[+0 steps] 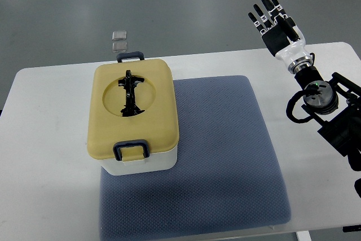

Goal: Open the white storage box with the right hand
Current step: 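Swing the right hand up and over toward the yellow lid, then lower the right hand onto the black handle atop the yellow lid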

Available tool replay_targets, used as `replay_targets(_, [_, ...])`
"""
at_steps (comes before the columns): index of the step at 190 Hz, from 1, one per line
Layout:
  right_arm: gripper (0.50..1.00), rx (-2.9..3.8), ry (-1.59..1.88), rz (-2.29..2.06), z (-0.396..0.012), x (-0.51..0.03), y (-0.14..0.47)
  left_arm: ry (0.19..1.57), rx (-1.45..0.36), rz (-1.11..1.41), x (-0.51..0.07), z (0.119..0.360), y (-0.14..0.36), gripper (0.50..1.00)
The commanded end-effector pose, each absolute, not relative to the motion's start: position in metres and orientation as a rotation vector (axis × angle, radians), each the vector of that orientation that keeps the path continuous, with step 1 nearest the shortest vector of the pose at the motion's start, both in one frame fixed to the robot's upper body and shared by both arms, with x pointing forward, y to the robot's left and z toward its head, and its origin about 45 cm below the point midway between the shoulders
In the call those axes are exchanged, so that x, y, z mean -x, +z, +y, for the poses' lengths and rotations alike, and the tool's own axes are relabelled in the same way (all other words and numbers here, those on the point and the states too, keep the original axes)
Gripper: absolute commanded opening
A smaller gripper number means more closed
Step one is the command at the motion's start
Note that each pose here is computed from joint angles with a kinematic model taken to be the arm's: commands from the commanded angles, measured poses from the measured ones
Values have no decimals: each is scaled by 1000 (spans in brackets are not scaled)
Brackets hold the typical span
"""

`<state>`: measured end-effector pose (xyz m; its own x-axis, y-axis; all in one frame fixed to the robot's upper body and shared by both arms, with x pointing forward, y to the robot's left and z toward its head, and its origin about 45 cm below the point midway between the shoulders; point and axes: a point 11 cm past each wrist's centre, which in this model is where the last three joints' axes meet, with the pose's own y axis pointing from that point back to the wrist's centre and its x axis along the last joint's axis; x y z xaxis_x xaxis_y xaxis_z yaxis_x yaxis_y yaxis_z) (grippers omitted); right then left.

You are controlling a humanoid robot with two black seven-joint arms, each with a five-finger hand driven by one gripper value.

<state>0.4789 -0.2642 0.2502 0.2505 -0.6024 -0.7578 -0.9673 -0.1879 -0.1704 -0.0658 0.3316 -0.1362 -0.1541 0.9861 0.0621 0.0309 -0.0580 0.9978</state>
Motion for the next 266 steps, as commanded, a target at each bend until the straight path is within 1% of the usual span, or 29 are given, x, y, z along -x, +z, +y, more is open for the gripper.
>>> replay_targets(1, [938, 2022, 598, 1402, -254, -486, 277, 1347, -1187, 1319, 66, 330, -136, 1000])
replay_targets(10, [936, 2132, 482, 1385, -244, -492, 300, 1342, -1180, 1321, 64, 328, -137, 1000])
replay_targets(24, [936, 2278, 301, 1364, -239, -498, 336, 1332, -1164, 1328, 63, 322, -137, 1000])
replay_targets(36, [936, 2384, 200, 1342, -232, -499, 355, 1327, -1159, 1331, 62, 320, -137, 1000])
replay_targets(53, [936, 2650, -67, 1239, -200, -496, 383, 1326, -1158, 1332, 62, 320, -137, 1000])
replay_targets(70, [936, 2917, -390, 1117, -168, -488, 391, 1326, -1158, 1332, 62, 320, -137, 1000])
replay_targets(79, [936, 2917, -391, 1117, -168, -488, 391, 1326, -1158, 1332, 62, 320, -137, 1000])
replay_targets(80, [936, 3036, -599, 1037, -154, -482, 395, 1326, -1158, 1332, 62, 320, -137, 1000])
replay_targets(82, [936, 3057, -649, 1017, -152, -481, 396, 1326, -1158, 1332, 62, 320, -137, 1000])
replay_targets(109, [936, 3165, -1119, 703, -120, -455, 407, 1327, -1159, 1331, 62, 320, -137, 1000])
replay_targets(138, [936, 3153, -1507, 382, -100, -431, 394, 1322, -1157, 1331, 62, 319, -137, 1000])
replay_targets(161, [936, 3092, -1744, 302, -94, -429, 382, 1320, -1155, 1333, 62, 318, -137, 1000])
replay_targets(193, [936, 3009, -1866, 305, -78, -426, 356, 1313, -1145, 1338, 61, 314, -138, 1000])
replay_targets(266, [934, 2924, -1836, 483, -59, -433, 336, 1312, -1144, 1339, 61, 314, -138, 1000])
